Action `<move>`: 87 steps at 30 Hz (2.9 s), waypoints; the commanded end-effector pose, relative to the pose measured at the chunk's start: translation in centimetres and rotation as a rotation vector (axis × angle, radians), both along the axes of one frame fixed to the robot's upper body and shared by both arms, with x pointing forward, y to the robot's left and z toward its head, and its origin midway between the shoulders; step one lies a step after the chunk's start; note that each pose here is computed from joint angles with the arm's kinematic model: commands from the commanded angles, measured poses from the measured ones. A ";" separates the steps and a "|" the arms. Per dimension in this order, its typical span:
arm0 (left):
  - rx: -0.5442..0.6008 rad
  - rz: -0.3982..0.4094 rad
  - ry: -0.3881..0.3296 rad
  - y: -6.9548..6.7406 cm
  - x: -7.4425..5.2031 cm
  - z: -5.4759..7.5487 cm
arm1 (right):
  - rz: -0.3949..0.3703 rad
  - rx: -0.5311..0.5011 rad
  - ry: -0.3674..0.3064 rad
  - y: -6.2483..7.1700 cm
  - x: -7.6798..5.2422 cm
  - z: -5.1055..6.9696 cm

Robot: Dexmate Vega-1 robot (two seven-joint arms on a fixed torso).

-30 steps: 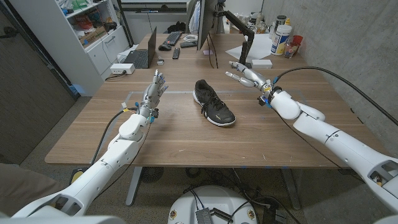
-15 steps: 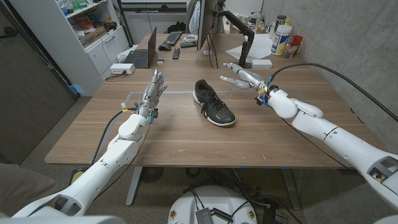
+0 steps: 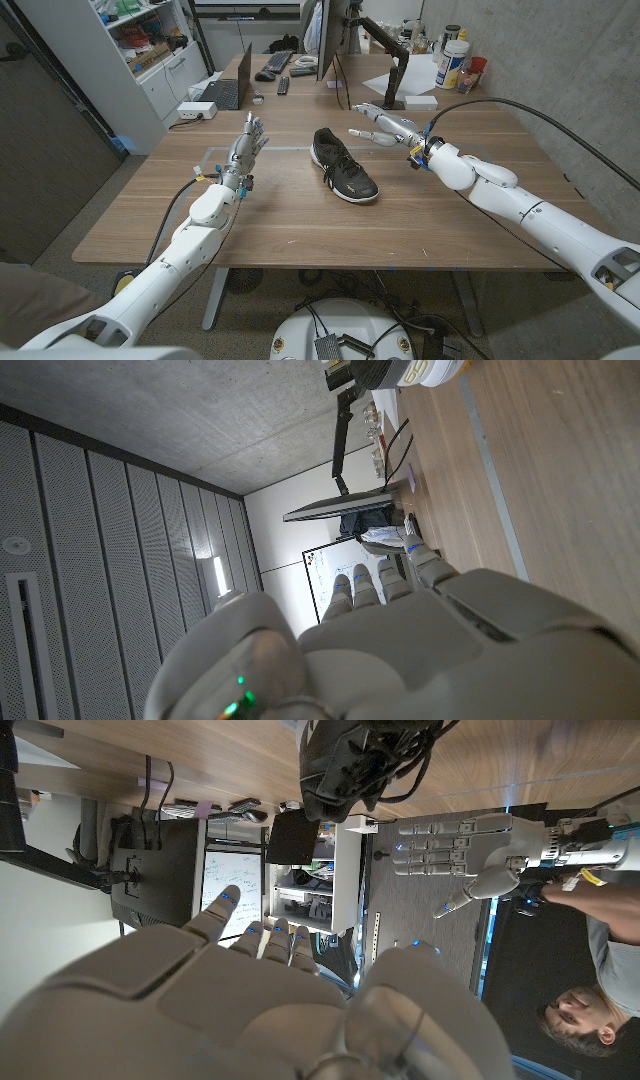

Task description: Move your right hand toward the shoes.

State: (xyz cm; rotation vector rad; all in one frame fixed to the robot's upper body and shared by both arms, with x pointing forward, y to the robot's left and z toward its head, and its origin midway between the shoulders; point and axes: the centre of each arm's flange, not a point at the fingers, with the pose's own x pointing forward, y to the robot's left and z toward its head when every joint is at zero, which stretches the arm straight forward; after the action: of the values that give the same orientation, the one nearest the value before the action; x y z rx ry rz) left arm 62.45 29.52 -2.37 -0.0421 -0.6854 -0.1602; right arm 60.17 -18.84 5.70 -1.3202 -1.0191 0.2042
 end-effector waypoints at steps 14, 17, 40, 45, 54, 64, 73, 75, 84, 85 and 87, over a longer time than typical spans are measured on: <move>0.010 -0.002 -0.005 -0.3 0.1 0.5 | 0.035 -0.138 -0.023 1.9 0.1 -0.6; 0.008 -0.002 -0.005 -0.4 0.1 0.5 | 0.039 -0.149 -0.017 2.0 0.1 -0.6; 0.002 0.011 -0.001 -0.2 -0.5 -0.1 | 0.068 -0.199 -0.009 3.6 0.7 -1.1; 0.004 0.013 -0.002 -0.2 -0.6 -0.1 | 0.070 -0.205 -0.006 3.8 1.0 -1.2; -0.003 0.013 0.007 -0.2 -0.7 -0.3 | 0.072 -0.213 0.003 4.0 1.6 -1.4; -0.009 0.012 0.010 -0.2 -0.6 -0.5 | 0.075 -0.224 0.003 4.4 2.1 -1.2; -0.008 0.013 0.016 -0.2 -0.4 -0.5 | 0.078 -0.231 0.013 4.6 2.5 -1.2; -0.007 0.013 0.014 -0.2 -0.4 -0.5 | 0.079 -0.234 0.015 4.7 2.7 -1.3; -0.004 0.006 0.017 -0.4 -0.2 -0.4 | 0.080 -0.239 0.017 4.9 3.2 -1.2; -0.004 0.007 0.016 -0.5 -0.2 -0.3 | 0.080 -0.240 0.018 4.9 3.2 -1.2; -0.005 0.006 0.015 -0.6 -0.2 -0.3 | 0.081 -0.238 0.018 4.9 3.3 -1.1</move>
State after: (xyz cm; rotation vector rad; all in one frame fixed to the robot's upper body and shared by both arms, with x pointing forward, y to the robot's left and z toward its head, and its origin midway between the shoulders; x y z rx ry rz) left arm 62.06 29.27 -2.79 -0.0458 -0.6721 -0.1451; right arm 62.97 -14.11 4.45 -1.4884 -1.0586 0.4027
